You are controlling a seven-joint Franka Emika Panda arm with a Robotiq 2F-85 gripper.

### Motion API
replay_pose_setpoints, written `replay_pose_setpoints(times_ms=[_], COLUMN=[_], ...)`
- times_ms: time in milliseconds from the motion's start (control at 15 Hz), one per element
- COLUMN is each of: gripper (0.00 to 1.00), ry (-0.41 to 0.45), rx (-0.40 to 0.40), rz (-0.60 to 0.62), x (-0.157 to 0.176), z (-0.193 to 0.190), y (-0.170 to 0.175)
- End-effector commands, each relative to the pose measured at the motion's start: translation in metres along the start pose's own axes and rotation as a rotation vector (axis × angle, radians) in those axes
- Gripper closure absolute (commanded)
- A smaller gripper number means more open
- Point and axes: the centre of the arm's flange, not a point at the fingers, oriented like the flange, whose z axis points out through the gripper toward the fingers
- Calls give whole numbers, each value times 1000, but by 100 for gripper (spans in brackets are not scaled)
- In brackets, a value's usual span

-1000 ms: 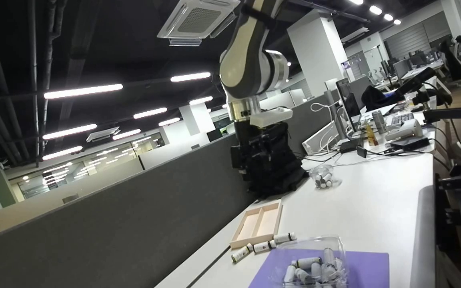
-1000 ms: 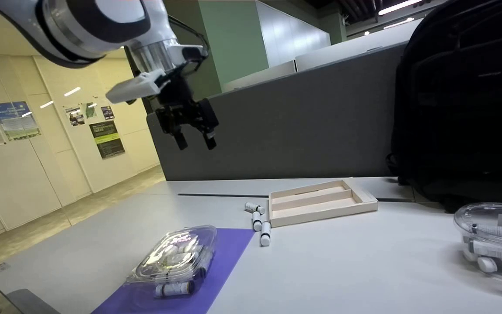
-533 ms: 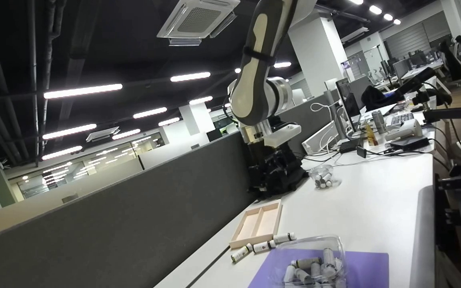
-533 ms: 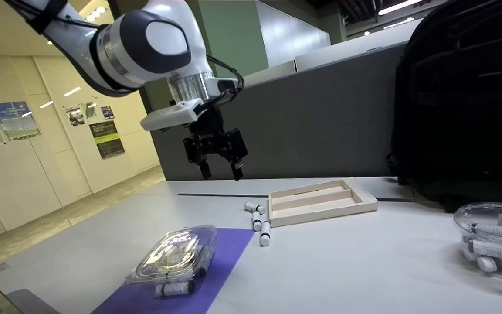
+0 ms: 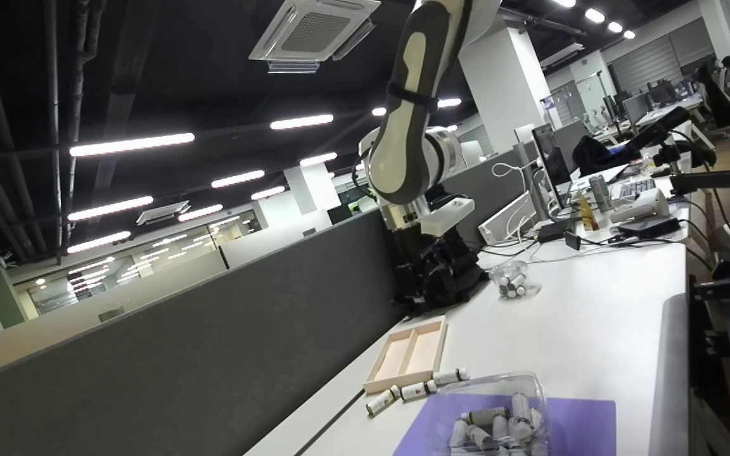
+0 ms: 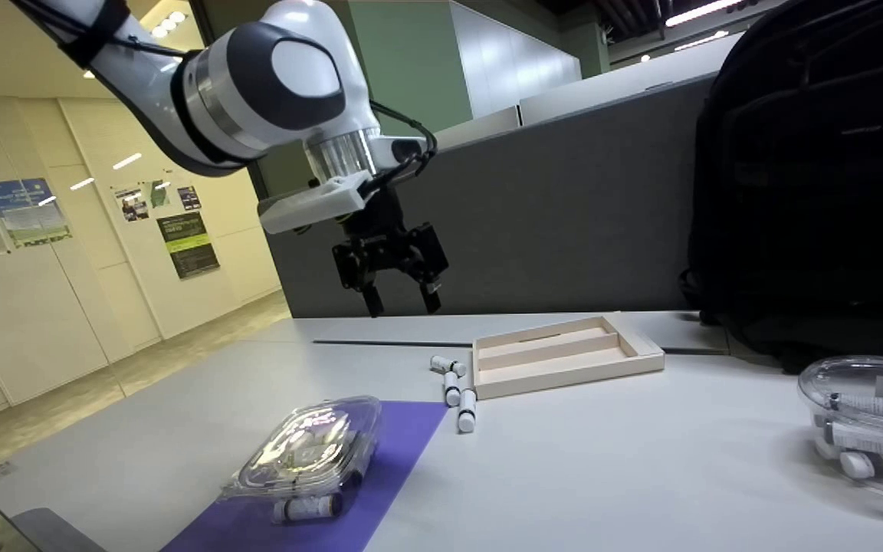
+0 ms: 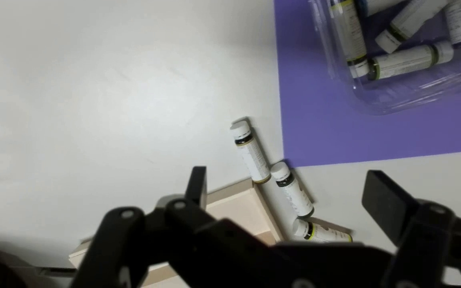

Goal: Pick a bottle from the table and put it on the tray

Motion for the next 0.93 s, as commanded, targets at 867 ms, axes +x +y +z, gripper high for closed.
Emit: replay_pose_setpoints(times_ms=[867], gripper=[0], ry=[-123], rx=[-22], rz=[-271], x=[65], z=[131], y=[27])
